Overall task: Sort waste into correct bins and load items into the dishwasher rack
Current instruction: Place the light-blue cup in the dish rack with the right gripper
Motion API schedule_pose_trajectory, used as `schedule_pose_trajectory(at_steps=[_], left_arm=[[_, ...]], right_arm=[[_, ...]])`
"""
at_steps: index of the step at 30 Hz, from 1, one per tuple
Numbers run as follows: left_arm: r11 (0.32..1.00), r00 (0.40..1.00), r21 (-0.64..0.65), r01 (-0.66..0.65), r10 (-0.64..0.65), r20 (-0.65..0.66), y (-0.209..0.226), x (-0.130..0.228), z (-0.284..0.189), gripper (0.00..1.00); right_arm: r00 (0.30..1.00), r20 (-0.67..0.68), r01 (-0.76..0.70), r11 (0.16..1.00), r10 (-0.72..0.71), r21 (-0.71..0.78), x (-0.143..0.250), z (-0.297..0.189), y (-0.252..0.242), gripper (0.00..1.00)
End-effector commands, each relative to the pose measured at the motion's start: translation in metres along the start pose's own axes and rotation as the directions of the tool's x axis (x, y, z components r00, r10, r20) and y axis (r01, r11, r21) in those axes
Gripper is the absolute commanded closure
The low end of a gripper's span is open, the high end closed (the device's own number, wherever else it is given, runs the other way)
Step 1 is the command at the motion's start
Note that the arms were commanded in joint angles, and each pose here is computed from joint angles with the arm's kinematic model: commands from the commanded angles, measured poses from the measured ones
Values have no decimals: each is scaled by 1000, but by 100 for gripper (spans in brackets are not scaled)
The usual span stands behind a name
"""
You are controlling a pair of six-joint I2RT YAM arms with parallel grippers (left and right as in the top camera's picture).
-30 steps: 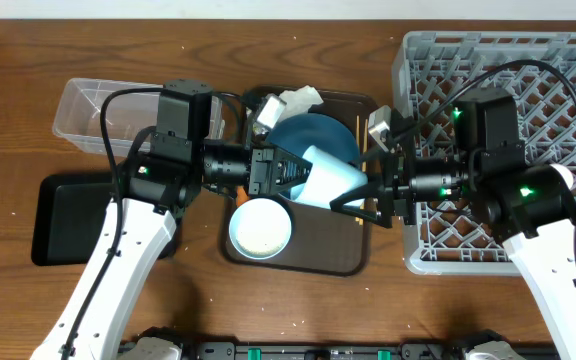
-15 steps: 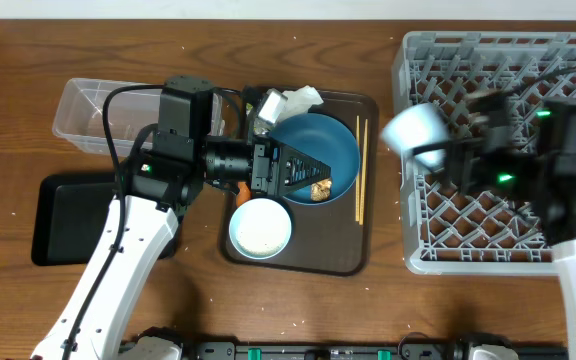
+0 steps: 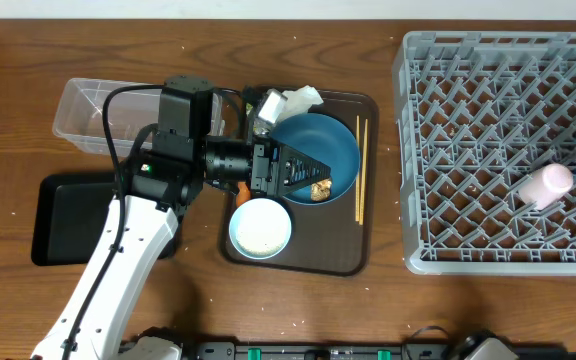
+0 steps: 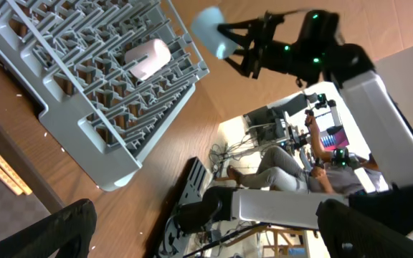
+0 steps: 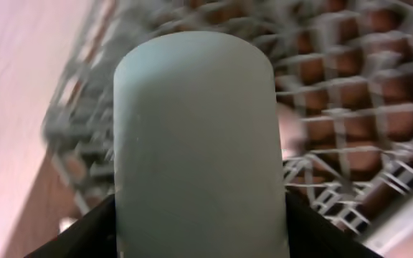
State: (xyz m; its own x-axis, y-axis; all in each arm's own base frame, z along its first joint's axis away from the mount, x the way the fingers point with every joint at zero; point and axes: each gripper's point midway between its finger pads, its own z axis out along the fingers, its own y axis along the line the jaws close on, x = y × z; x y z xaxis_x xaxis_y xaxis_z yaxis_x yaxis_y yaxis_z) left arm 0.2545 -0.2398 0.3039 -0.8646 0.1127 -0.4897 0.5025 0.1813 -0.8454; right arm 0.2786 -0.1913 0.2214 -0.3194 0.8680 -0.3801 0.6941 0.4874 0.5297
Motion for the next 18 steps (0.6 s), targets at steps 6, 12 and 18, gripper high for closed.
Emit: schedule_pose_trajectory(at_steps=[6,12,18], left_arm=[[999,999,22,-34,34,3,-11,-2,-2,1],[999,999,22,-34,34,2,-11,-2,-2,1],[999,999,22,-34,34,2,-11,-2,-2,1]], right_arm=[[946,-37,-316,943,321,107,-16,32,-57,44],[909,-49,-404,904,414,139,-20,51,-78,44],[886,-51,-450,882,461,142,-23,56,-90,25]])
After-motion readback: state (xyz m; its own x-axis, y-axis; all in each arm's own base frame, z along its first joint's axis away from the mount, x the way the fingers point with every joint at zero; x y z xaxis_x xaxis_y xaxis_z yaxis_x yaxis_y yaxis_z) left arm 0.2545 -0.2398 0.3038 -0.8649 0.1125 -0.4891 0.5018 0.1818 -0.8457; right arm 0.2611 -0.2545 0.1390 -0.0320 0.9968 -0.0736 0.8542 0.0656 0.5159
